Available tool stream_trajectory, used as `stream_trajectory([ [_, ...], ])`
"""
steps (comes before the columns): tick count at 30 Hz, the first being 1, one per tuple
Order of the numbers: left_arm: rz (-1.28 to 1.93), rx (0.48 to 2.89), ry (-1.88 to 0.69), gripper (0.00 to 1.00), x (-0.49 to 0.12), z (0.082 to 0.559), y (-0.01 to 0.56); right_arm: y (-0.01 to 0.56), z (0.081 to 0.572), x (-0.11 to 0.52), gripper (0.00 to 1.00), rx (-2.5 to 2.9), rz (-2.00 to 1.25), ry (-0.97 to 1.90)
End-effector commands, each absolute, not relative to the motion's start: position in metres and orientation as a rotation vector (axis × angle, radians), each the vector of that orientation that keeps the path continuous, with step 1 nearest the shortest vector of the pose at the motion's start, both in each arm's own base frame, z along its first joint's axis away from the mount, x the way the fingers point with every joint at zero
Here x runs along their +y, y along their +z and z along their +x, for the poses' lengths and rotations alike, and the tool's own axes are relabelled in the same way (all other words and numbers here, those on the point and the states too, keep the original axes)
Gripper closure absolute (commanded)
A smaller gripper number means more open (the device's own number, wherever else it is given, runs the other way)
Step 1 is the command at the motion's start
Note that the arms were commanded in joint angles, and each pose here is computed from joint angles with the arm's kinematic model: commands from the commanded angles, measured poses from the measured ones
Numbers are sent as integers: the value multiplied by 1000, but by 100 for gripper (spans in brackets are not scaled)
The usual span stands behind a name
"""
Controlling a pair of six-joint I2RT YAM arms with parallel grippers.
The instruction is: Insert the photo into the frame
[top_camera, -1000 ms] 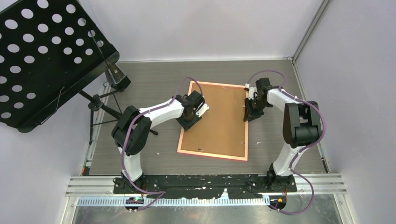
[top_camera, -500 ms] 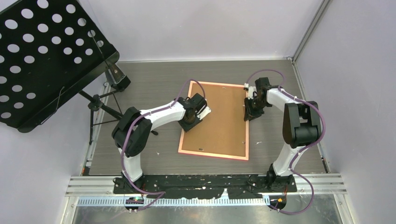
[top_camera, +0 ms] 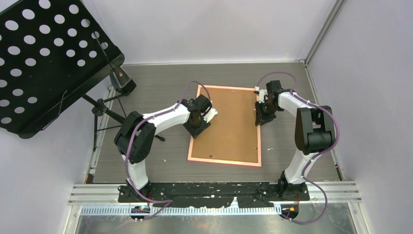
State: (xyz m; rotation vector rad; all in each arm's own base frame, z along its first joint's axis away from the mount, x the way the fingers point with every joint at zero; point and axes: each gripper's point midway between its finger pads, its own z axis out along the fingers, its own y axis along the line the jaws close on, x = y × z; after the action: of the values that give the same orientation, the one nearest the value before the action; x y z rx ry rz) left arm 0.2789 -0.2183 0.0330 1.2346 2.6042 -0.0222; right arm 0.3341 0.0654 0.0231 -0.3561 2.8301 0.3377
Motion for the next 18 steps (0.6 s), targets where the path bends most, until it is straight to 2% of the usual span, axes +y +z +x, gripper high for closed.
stream_trajectory([
  [1, 1144, 2644, -201, 56, -224, 273, 48, 27, 355, 53, 95, 2742, -487, 201],
  [10, 866, 2685, -510, 53, -216, 286, 70, 31, 365, 59, 94, 2720, -505, 245],
  [18, 773, 2680, -481, 50, -196, 308, 81, 37, 373, 66, 95, 2698, -568, 291],
])
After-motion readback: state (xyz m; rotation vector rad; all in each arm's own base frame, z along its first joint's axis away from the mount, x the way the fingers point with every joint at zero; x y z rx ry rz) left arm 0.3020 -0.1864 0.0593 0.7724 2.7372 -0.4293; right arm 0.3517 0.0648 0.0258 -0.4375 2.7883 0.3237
